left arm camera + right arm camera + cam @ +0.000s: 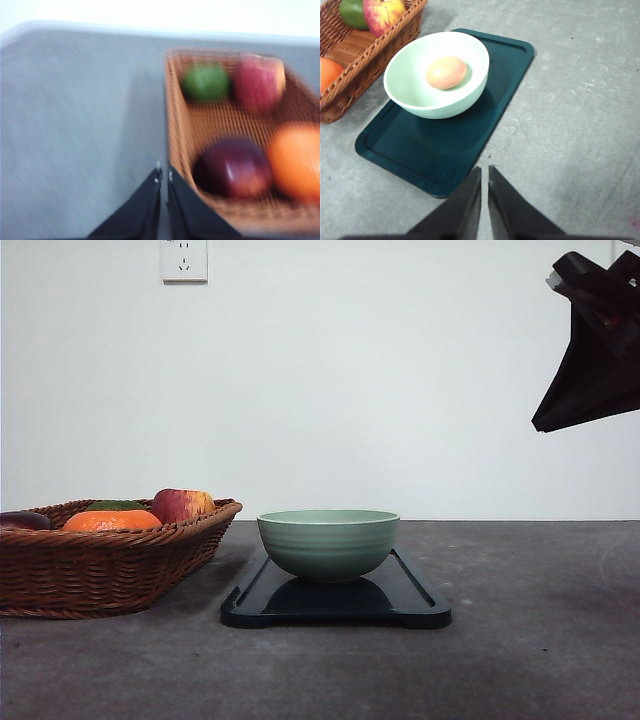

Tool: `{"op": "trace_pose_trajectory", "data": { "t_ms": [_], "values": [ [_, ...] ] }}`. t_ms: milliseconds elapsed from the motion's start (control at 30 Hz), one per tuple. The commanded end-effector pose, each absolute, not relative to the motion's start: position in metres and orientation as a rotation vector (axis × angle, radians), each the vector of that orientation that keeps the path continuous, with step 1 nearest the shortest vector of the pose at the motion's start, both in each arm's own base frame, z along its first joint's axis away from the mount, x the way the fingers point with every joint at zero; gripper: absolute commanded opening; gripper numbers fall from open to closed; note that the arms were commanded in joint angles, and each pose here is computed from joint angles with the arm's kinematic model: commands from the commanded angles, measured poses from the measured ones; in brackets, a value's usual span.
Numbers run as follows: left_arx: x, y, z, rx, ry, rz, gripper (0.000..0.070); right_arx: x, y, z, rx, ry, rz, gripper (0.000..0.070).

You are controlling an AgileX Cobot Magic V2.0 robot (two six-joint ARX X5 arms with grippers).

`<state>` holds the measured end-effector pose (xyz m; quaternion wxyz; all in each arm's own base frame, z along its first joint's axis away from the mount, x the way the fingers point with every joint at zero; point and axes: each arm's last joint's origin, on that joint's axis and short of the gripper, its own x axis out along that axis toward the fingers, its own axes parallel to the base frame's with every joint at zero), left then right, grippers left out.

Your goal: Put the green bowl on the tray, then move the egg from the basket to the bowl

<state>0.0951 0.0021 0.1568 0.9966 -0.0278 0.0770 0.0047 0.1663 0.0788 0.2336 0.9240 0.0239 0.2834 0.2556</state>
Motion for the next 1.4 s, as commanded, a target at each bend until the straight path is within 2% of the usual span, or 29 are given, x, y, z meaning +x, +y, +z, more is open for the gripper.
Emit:
{"op": "trace_pose_trajectory", "data": {
  "t_ms": [0, 767, 900, 1067, 1167, 1367],
  "values": [
    [0.096, 0.003, 0.15, -0.049, 0.168, 0.017, 0.0013, 0.168, 0.08, 0.235, 0.042, 0.57, 0.531, 0.0016],
    [0.096, 0.003, 0.152, -0.043, 0.151, 0.017, 0.0013, 0.167, 0.08, 0.236, 0.034, 0.56, 0.532, 0.0016],
    [0.096, 0.003, 0.152, -0.043, 0.151, 0.017, 0.0013, 0.158, 0.073, 0.245, -0.095, 0.452, 0.522, 0.0016],
    [0.096, 0.003, 0.152, -0.043, 0.151, 0.017, 0.0013, 0.141, 0.052, 0.249, -0.124, 0.342, 0.442, 0.0016],
    [0.096, 0.003, 0.152, -0.043, 0.151, 0.017, 0.0013, 0.128, 0.037, 0.239, -0.114, 0.294, 0.368, 0.0016],
    [0.096, 0.003, 0.152, -0.043, 0.151, 0.017, 0.0013, 0.105, 0.017, 0.201, -0.065, 0.156, 0.235, 0.0016]
  ]
}}
